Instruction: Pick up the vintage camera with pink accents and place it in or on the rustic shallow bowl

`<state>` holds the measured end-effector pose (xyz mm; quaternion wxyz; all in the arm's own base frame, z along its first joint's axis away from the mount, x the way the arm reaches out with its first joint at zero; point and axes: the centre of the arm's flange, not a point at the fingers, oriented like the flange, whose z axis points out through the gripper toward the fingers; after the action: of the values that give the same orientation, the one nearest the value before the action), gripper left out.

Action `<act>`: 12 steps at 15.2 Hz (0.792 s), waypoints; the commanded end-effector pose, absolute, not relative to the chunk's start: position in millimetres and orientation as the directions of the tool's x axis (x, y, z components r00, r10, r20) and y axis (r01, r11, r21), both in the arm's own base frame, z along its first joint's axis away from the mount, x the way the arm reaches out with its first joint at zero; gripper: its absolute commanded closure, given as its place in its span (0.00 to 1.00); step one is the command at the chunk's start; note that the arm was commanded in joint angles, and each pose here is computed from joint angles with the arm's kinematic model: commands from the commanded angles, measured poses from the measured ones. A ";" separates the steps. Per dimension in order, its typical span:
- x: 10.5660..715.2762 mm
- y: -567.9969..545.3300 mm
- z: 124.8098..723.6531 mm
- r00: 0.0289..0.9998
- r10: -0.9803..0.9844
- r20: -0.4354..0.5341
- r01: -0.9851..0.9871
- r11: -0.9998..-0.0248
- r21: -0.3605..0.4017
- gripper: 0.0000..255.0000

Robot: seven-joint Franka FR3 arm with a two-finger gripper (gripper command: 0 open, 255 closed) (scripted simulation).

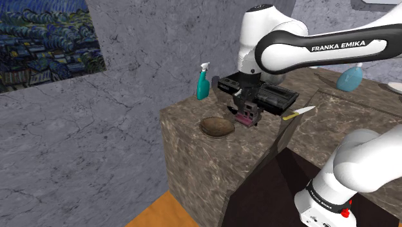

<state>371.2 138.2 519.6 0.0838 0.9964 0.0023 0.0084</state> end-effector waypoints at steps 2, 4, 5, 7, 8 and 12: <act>403.4 157.3 527.2 1.000 0.006 0.017 0.003 -0.986 0.166 1.00; 425.7 170.0 533.2 1.000 0.006 0.017 0.003 -0.986 0.166 1.00; 436.9 176.3 536.2 1.000 0.006 0.017 0.003 -0.986 0.166 1.00; 459.2 189.1 542.2 1.000 0.006 0.017 0.003 -0.986 0.166 1.00; 470.4 195.4 545.3 1.000 0.006 0.017 0.003 -0.986 0.166 1.00; 477.3 199.4 531.3 1.000 0.006 0.017 0.003 -0.986 0.166 1.00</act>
<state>475.0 197.7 535.4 0.0836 0.9965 0.0023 0.0080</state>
